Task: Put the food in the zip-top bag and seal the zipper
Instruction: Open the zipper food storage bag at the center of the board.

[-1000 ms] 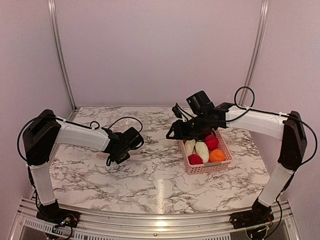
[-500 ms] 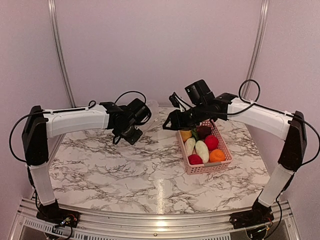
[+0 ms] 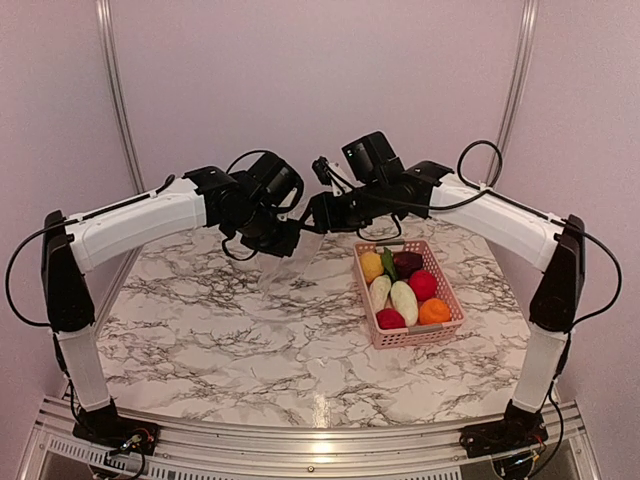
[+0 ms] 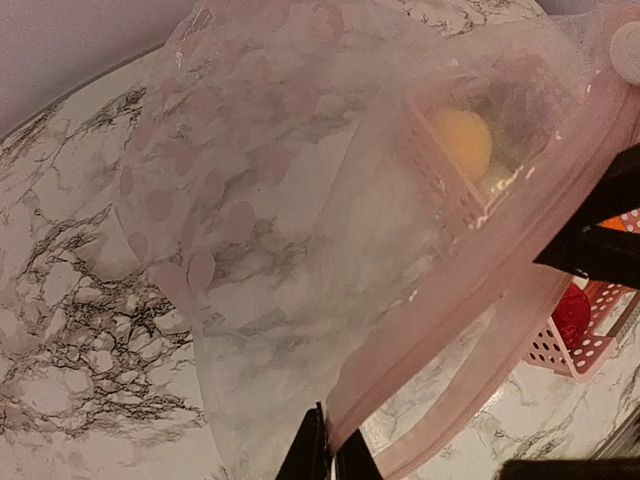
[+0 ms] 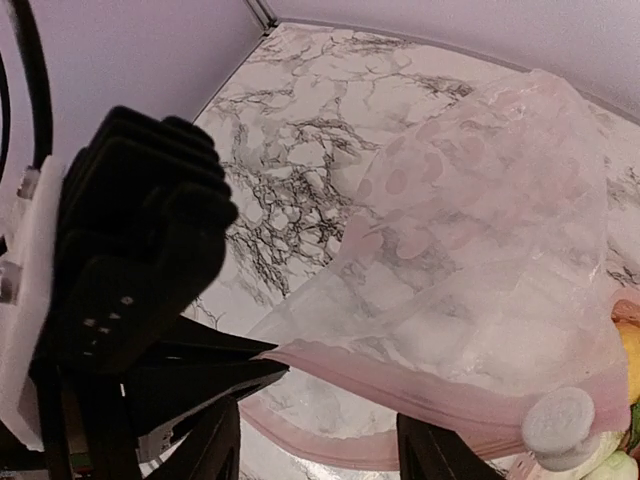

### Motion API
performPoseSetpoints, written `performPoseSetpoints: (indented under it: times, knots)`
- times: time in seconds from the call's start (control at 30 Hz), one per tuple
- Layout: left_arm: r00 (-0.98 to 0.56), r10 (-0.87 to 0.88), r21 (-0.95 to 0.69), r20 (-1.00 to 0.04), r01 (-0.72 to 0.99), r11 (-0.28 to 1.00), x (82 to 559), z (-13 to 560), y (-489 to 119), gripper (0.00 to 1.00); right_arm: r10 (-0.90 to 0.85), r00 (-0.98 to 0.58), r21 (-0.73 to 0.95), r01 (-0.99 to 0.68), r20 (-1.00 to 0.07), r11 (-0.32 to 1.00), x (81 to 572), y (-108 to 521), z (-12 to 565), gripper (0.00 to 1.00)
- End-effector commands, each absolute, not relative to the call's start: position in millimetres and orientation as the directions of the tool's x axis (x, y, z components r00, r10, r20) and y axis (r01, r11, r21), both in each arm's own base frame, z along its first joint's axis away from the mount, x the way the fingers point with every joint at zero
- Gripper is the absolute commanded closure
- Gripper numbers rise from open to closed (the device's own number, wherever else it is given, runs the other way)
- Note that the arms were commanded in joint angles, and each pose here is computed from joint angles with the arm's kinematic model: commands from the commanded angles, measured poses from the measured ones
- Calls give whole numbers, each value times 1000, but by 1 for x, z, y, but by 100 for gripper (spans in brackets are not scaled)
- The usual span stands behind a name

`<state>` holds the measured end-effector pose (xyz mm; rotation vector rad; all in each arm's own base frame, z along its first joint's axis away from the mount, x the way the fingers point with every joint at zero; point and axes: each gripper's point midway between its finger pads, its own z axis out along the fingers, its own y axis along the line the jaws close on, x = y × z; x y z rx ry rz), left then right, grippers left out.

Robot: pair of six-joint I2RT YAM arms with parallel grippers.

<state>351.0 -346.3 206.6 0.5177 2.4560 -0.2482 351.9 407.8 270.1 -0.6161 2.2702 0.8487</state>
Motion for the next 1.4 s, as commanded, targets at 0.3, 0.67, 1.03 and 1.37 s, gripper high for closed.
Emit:
performPoseSetpoints:
  times: [0.3, 0.67, 1.03, 1.37]
  knots:
    - [-746, 193, -179, -637, 386, 905, 345, 251, -347, 95, -102, -620, 416, -629, -778, 657, 352, 400, 334, 47]
    - [-746, 85, -241, -661, 318, 917, 352, 270, -340, 97, -61, -781, 448, -418, -621, 790, 365, 359, 279, 46]
    - [-726, 17, -306, -687, 311, 900, 350, 292, -340, 98, 5, -846, 566, -352, -533, 745, 392, 385, 251, 46]
    - [-745, 43, -258, -665, 284, 924, 346, 269, -329, 98, 39, -880, 686, -341, -474, 642, 401, 419, 240, 68]
